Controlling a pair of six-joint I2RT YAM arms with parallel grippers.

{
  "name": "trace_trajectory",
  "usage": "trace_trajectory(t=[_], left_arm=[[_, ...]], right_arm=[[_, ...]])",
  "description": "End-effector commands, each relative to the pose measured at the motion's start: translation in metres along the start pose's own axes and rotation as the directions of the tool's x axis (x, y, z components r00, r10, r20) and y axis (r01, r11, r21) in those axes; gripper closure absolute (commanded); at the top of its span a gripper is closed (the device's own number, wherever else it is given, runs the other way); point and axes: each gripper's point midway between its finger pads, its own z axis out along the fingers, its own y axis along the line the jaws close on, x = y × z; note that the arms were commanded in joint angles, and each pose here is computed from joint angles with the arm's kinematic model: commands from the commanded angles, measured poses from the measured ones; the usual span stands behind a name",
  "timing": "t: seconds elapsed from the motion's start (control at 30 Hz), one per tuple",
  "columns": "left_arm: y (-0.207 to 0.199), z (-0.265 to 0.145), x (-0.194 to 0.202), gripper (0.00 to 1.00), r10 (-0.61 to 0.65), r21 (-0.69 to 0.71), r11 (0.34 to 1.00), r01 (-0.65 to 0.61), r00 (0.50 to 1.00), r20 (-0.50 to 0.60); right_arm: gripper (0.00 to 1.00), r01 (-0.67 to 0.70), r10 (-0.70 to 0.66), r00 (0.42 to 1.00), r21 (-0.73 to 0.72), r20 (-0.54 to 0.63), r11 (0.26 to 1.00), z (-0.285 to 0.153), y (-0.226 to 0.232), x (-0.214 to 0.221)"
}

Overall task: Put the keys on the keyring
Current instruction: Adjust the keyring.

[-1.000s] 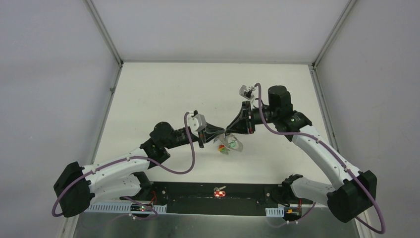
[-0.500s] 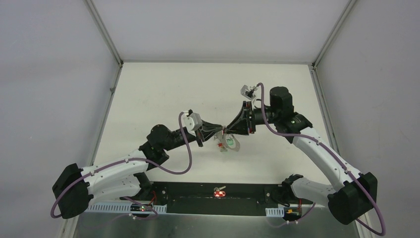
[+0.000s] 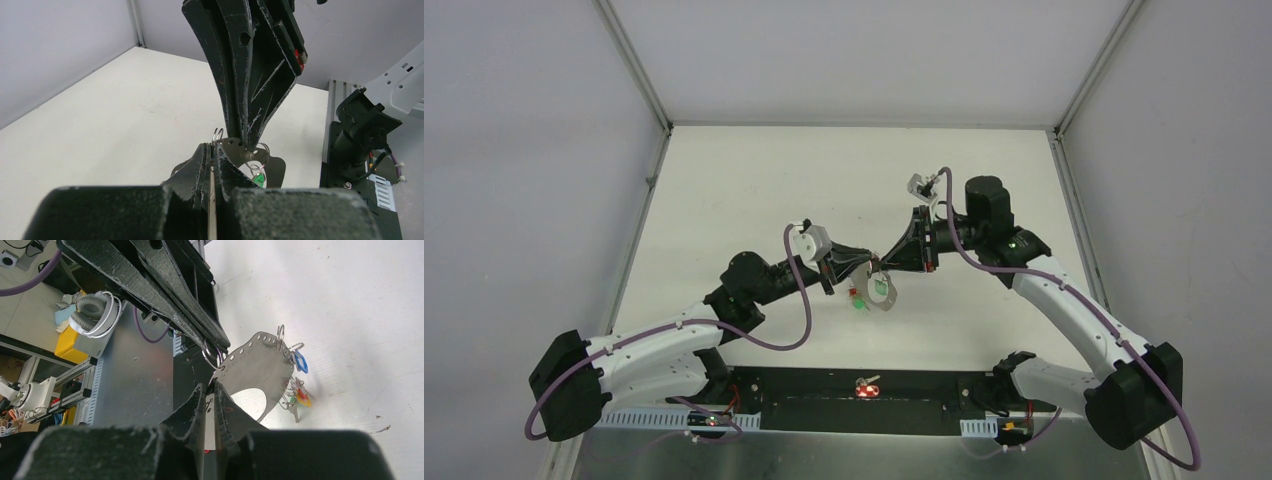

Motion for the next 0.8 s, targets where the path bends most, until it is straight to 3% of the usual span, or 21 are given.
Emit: trace_trajectory(t=[0.0,0.17,0.53,0.77], left_arm=[[0.007,0.007,-0.034,1.00,0.000,-0.046,0.999,0.005,0.996,0.093],[0.009,0.009,-0.030,1.00,-0.011,-0.060,0.998,0.016,0.997,0.072],[0.011,0.015,-0.027,1.00,0.006,-0.076,0.997,-0.005,1.000,0.009],[0.006,0.010,-0.032,1.00,0.005,-0.059,0.998,-0.002,0.998,0.056]], right_arm=[[0.93,0.045,-0.046,0.999,-0.072,-0.012,0.996,0.004,0.019,-0.002],[1.00,0.071,-0.073,0.997,-0.075,-0.012,0.995,0.007,0.025,-0.006],[1.00,0.121,-0.120,0.993,-0.059,0.019,0.991,0.004,0.034,-0.021],[0.73,0.161,-0.161,0.986,0.008,0.051,0.987,-0.001,0.031,-0.029]])
